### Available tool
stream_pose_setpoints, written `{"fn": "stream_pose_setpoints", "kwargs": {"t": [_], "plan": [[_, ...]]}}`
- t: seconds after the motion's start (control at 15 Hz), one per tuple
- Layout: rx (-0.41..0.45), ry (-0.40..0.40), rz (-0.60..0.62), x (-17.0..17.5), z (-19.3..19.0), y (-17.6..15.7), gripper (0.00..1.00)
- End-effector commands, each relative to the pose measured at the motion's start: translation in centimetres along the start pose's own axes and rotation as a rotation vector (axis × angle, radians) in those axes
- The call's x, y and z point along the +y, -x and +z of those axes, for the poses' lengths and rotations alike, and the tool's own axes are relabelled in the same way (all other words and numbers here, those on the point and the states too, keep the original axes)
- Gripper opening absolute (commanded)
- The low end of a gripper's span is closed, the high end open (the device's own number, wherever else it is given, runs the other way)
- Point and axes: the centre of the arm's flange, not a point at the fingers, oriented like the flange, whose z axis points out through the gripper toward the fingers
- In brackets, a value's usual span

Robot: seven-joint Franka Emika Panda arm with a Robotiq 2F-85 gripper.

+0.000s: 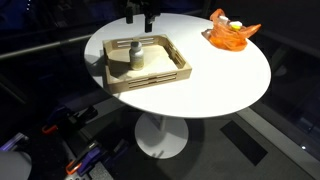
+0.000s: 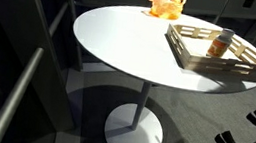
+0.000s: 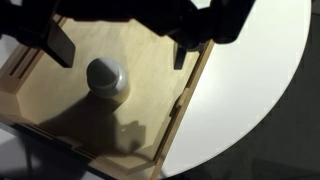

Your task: Put the white lid on the white bottle

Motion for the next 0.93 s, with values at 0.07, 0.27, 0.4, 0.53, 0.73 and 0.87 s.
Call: {"fn": "stream_pose_setpoints", "kwargs": {"t": [0.07, 0.27, 0.4, 0.53, 0.73, 0.87], "plan": [[0.019, -0.002, -0.050, 1.4, -3.8, -0.6, 1.00], [0.027, 0.001, -0.068, 1.3, -4.7, -0.7, 1.00], [0.029, 0.007, -0.077, 1.1, -4.7, -0.7, 1.00], [0.033, -0.002, -0.049, 0.8, -3.7, -0.7, 1.00], [0.028, -0.002, -0.050, 0.8, -3.4, -0.8, 1.00], [0.027, -0.002, -0.050, 0.8, -3.4, -0.8, 1.00]]}}
